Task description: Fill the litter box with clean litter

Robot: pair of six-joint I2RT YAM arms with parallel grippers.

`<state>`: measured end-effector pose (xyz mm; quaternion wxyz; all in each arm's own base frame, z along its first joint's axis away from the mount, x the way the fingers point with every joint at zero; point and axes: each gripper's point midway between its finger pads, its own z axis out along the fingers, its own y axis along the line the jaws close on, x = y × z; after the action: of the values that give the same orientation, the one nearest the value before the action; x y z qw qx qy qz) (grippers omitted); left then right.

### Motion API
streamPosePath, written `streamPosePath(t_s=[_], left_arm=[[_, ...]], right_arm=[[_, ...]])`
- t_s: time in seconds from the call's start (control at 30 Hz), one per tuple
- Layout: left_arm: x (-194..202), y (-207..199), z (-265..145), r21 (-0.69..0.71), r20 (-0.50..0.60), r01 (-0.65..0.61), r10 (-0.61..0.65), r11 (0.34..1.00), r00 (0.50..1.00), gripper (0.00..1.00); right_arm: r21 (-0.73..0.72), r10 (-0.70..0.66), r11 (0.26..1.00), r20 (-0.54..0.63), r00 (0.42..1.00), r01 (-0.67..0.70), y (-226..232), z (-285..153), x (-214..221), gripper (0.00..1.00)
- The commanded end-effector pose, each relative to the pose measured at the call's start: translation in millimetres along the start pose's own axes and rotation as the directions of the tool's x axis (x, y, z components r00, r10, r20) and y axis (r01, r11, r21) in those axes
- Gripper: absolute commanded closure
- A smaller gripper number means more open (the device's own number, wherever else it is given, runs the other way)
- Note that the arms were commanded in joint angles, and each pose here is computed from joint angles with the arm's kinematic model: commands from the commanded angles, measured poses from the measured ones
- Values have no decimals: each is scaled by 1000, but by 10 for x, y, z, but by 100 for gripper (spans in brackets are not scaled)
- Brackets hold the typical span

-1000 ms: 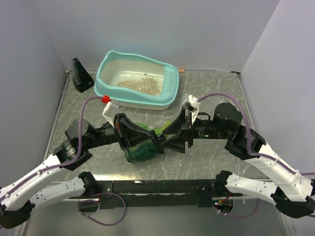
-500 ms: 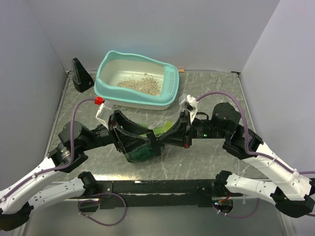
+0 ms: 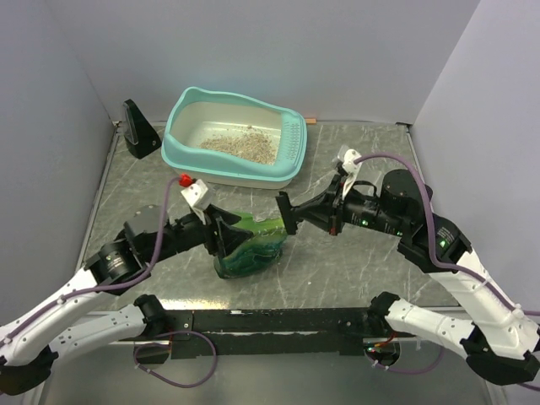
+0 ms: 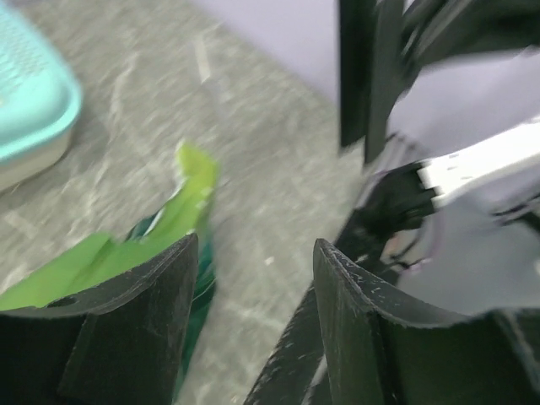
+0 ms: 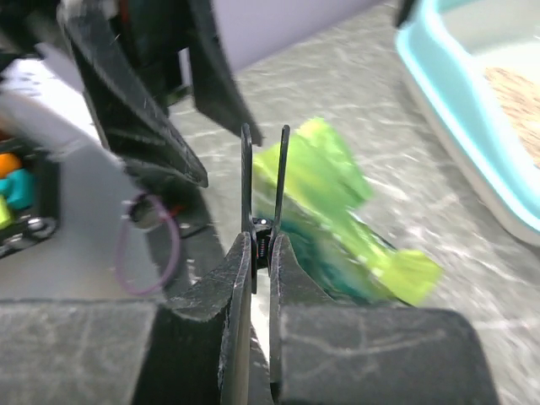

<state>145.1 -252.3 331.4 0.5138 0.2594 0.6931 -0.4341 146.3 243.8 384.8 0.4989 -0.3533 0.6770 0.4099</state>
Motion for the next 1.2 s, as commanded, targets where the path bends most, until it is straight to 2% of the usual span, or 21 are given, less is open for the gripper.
streamPosePath(t_s=[0.0,0.13,0.5,0.6,0.63,0.7,0.73,0.77,0.9,1.0,1.07,1.17], left_arm=[[347,394,59,-144,-112,-114,99,983,989,39],[555,595,107,-202,-171,-165,131,965,977,40],[904,749,207,-188,-272,-243,187,952,944,41],[1022,773,240,-184,-307,-239,175,954,936,51],[1056,781,245,-184,-318,-236,169,954,933,66],[1151,834,261,-199,-351,-236,156,951,923,83],[1197,862,253,-204,-371,-244,155,948,916,95],[1220,870,267,-204,-384,-244,152,948,911,99],[1236,901,270,-213,-394,-255,155,943,906,99],[1229,913,261,-219,-388,-259,160,941,908,99],[1200,899,247,-219,-372,-254,160,942,914,99],[1145,867,218,-214,-344,-249,166,945,924,99]], right_arm=[[57,-17,998,30,999,15,-225,-111,-50,100],[66,1,998,21,1000,-2,-331,-98,19,100],[25,40,999,-22,999,-39,-402,67,130,100],[14,48,999,-43,998,-47,-417,119,152,100],[15,44,999,-48,998,-43,-427,130,142,100],[1,47,999,-67,997,-47,-451,192,169,100],[-8,42,999,-71,997,-43,-454,217,182,100],[-13,43,999,-78,996,-44,-479,260,206,100],[-83,-35,996,-106,994,27,-500,378,301,100],[-133,-145,983,-122,982,129,-560,469,398,100],[-215,-268,946,-107,958,241,-542,509,465,100],[-249,-378,905,-96,921,346,-618,576,560,100]])
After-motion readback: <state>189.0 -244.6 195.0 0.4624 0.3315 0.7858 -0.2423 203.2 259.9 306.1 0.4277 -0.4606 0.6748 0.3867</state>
